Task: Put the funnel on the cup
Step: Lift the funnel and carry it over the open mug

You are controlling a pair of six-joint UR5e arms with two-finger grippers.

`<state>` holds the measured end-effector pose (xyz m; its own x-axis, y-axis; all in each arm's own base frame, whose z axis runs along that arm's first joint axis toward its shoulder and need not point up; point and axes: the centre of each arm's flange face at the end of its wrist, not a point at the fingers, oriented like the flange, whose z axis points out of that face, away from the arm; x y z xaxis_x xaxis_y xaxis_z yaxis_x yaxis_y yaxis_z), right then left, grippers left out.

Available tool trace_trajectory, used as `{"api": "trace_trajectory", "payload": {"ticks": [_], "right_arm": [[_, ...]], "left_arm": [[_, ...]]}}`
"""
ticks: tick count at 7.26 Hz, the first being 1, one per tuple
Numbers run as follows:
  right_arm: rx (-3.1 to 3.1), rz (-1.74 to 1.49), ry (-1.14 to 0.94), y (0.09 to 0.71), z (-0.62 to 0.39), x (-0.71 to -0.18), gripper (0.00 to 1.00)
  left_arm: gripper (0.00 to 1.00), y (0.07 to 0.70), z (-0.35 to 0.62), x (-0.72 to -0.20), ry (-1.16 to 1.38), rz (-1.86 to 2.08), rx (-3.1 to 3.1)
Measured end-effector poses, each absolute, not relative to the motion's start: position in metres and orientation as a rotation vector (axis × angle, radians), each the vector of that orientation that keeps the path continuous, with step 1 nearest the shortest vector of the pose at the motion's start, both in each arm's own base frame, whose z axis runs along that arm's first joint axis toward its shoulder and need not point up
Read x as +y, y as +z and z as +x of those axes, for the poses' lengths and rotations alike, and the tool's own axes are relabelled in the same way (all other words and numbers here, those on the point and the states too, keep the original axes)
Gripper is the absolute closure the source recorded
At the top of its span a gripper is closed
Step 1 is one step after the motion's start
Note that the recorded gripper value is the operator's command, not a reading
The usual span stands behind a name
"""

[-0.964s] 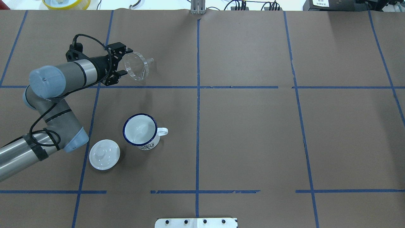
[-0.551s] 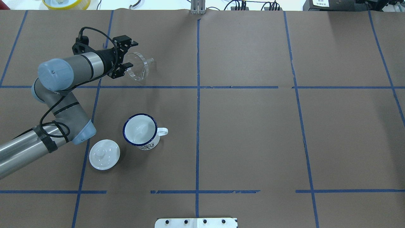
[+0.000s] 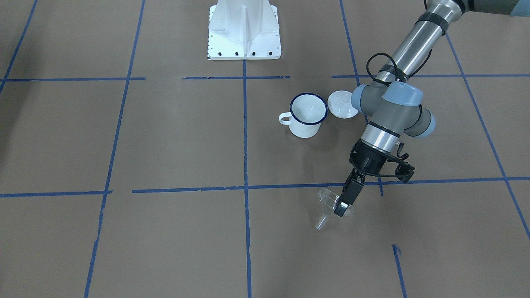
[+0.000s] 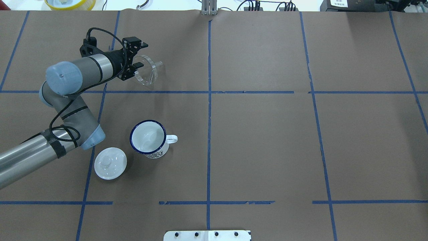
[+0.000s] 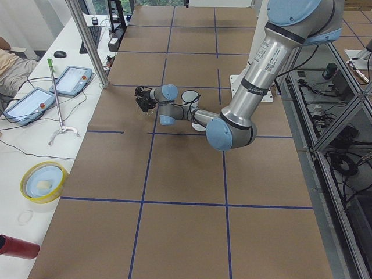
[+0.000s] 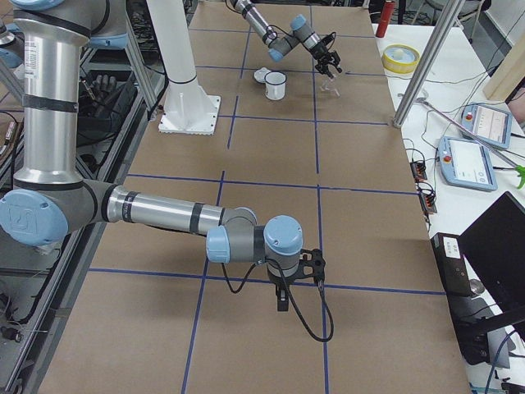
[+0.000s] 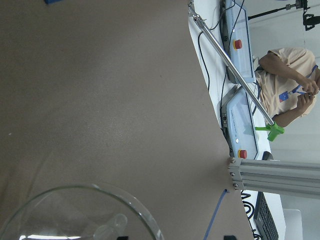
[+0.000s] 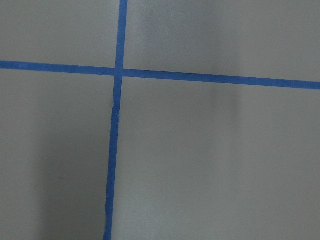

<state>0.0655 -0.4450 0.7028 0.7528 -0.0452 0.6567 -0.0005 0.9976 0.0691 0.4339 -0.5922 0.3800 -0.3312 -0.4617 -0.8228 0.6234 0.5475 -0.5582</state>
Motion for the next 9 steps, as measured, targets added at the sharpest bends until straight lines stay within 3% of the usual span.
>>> {"api": "trace_trajectory", "payload": {"ticks": [3,6,9], "right_arm": [[-0.718,0.067,-0.025,0.702,0.066,-0.445,0.00],[-0.717,0.067,-0.025,0.702,0.066,-0.445,0.00],[-0.717,0.067,-0.025,0.703,0.066,-0.445,0.00]], "left_arm": [[1.00,0.356,0.428,-0.592,-1.092,0.153,1.587],[1.00,0.246,0.405,-0.575,-1.099,0.118,1.490],[1.00,0.141,0.379,-0.518,-1.068,-0.108,1.179]]}}
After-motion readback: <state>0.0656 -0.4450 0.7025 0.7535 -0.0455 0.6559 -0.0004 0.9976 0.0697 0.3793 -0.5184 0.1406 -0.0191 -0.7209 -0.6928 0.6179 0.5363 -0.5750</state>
